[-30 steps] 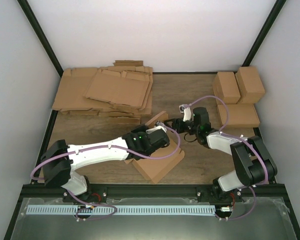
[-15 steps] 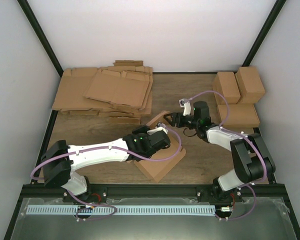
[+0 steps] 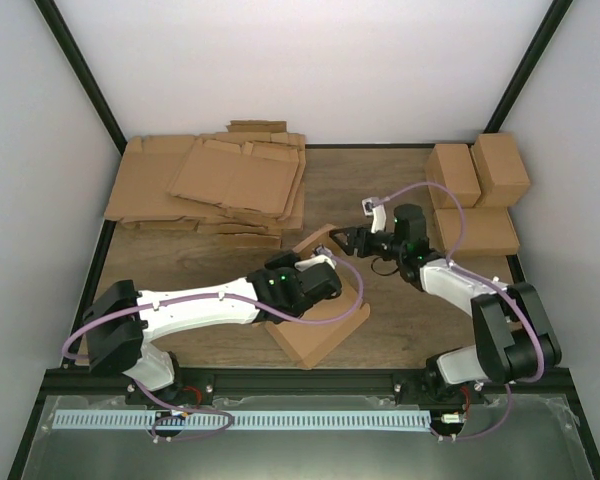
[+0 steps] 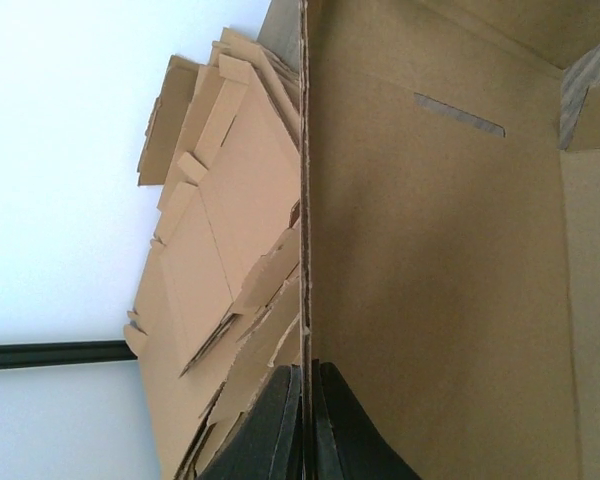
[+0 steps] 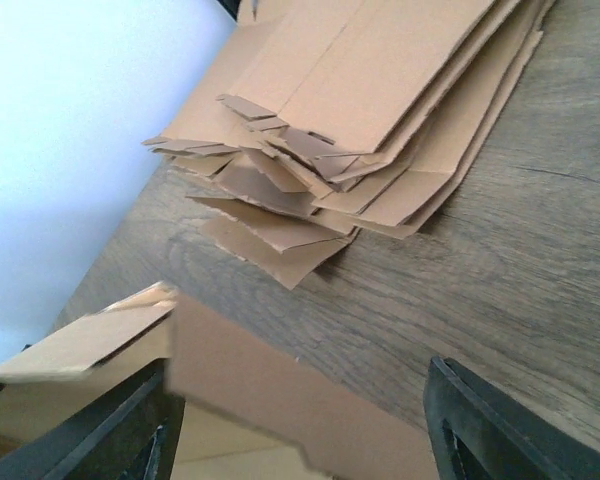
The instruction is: Fold the paper box
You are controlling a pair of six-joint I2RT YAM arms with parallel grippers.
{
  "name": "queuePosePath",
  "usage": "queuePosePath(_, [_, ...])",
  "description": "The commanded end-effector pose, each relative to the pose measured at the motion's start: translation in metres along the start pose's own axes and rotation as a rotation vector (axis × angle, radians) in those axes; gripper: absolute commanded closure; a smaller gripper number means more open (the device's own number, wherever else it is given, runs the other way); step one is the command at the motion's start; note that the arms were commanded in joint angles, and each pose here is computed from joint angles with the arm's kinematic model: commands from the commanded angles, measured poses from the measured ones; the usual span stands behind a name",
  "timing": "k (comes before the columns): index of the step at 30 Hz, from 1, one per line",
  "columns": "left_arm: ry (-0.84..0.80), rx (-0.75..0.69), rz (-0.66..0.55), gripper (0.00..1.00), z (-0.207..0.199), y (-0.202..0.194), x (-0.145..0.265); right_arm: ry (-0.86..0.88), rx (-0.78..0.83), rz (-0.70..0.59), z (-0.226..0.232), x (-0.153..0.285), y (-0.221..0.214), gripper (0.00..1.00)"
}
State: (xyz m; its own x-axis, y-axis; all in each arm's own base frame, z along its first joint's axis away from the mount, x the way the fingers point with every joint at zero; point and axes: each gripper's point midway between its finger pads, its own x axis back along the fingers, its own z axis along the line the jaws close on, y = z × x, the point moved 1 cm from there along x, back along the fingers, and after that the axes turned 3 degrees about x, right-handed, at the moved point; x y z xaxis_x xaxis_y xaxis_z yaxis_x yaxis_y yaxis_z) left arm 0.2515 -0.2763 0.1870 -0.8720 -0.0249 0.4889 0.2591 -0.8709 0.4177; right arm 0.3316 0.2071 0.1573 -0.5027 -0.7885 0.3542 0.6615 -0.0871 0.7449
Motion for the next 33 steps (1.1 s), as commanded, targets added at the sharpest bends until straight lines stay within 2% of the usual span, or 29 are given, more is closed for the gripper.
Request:
queuePosePath(1, [0.014, -0.050, 0.017, 0.96, -0.007, -0.003, -0.003, 0.054, 0.076, -0.035, 0.010, 0.011, -0.002, 0.31])
queuePosePath(8, [0.013, -0.054, 0.019, 0.96, -0.008, -0.005, -0.004, -0.016, 0.026, -0.092, 0.006, 0.019, 0.012, 0.30])
queuePosePath(13, [0.014, -0.052, 0.018, 0.96, -0.008, -0.004, -0.004, -0.042, 0.050, -0.157, 0.014, 0.031, 0.034, 0.29])
queuePosePath(20, [0.009, -0.055, 0.014, 0.96, -0.009, -0.003, -0.003, -0.039, 0.090, -0.186, 0.025, 0.033, 0.058, 0.28])
queuePosePath(27, [0.014, -0.057, 0.015, 0.96, -0.009, -0.003, -0.004, -0.070, 0.075, -0.107, 0.018, 0.013, 0.049, 0.28])
queuePosePath(33, [0.019, -0.062, 0.020, 0.96, -0.010, -0.004, -0.005, -0.116, 0.053, -0.025, 0.004, 0.002, 0.017, 0.36])
